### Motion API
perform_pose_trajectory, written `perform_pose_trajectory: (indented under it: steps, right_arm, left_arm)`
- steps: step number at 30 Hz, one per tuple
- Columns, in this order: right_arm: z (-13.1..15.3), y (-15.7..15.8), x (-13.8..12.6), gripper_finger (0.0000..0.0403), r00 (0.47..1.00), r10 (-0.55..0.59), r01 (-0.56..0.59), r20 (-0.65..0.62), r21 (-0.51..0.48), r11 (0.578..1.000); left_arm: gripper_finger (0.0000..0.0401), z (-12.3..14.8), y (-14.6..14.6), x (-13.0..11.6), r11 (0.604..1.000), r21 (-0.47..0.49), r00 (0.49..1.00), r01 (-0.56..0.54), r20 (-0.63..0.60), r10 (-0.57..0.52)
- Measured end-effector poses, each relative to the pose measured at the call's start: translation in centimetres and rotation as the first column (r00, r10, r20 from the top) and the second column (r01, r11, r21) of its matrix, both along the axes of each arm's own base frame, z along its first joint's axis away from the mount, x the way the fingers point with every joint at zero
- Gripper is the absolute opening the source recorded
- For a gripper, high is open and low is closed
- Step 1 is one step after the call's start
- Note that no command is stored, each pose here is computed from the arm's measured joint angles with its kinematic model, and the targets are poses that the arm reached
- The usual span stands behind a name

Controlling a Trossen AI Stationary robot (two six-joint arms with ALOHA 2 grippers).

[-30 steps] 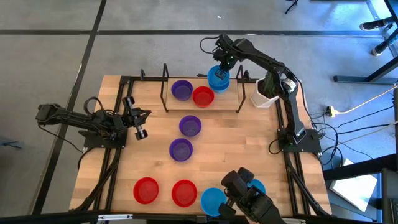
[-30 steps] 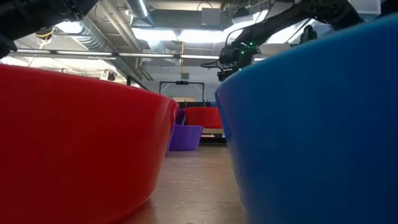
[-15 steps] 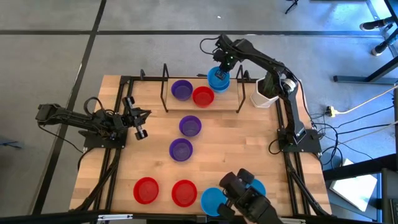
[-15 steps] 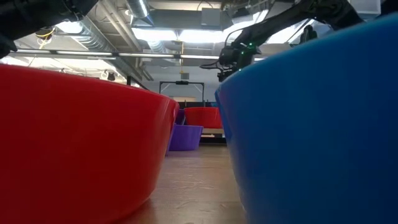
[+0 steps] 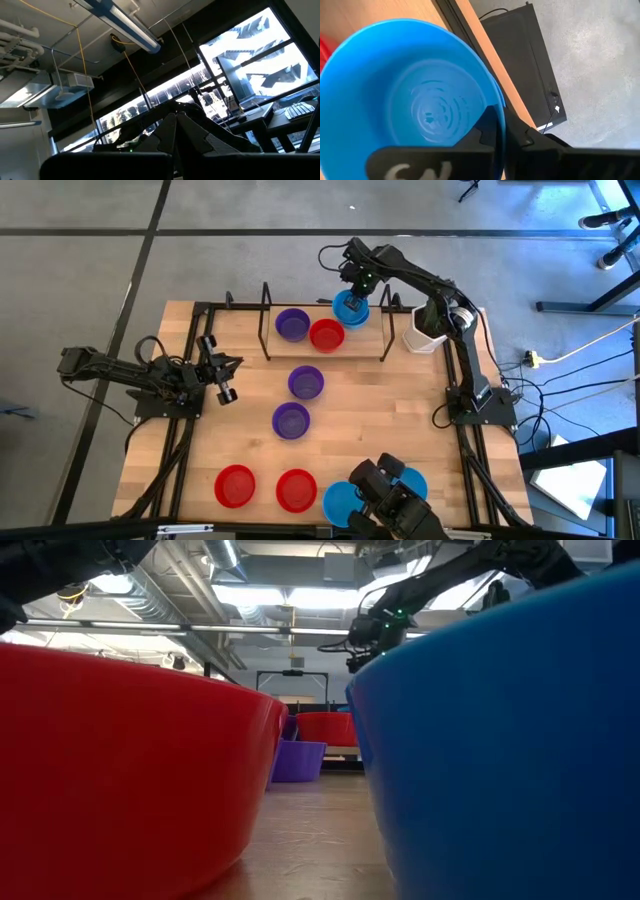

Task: Pick & Place Mini bowls
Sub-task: Stack the blue bowl on top of the blue bowl on the shelf

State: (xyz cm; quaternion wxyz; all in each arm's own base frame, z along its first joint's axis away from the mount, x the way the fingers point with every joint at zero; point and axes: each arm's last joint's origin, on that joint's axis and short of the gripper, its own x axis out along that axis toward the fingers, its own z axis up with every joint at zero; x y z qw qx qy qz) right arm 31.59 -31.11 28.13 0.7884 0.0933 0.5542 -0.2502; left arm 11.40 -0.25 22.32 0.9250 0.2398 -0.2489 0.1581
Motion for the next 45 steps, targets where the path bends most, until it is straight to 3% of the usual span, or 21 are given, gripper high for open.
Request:
perform_pose_trajectory:
  steps: [13, 28, 39, 45]
  right_arm:
    - [-2.5, 0.2, -0.1, 0.0015, 0.998, 0.043, -0.042, -0.049, 0.027, 0.999]
    - [-2.6, 0.5, -0.1, 0.0105, 0.997, 0.066, -0.063, -0.028, 0.078, 0.995]
    - [-2.4, 2.1, 1.7, 0.0122, 0.991, 0.13, -0.129, -0.019, 0.057, 0.99]
    - [-2.4, 2.9, 2.4, 0.0123, 0.987, 0.134, -0.135, -0.085, -0.01, 0.991]
  left_arm:
    - [0.0005, 0.0, 0.0, 0.0, 1.0, 0.001, 1.0, 0.002, 0.0, -0.002]
    - [0.0004, 0.0, 0.0, 0.0, 1.0, 0.001, 1.0, 0.002, 0.0, -0.002]
    - [0.0005, 0.0, 0.0, 0.0, 1.0, 0.0, 1.0, 0.0, 0.0, 0.0]
    - [0.0007, 0.0, 0.0, 0.0, 1.0, 0.0, 1.0, -0.001, 0.0, 0.001]
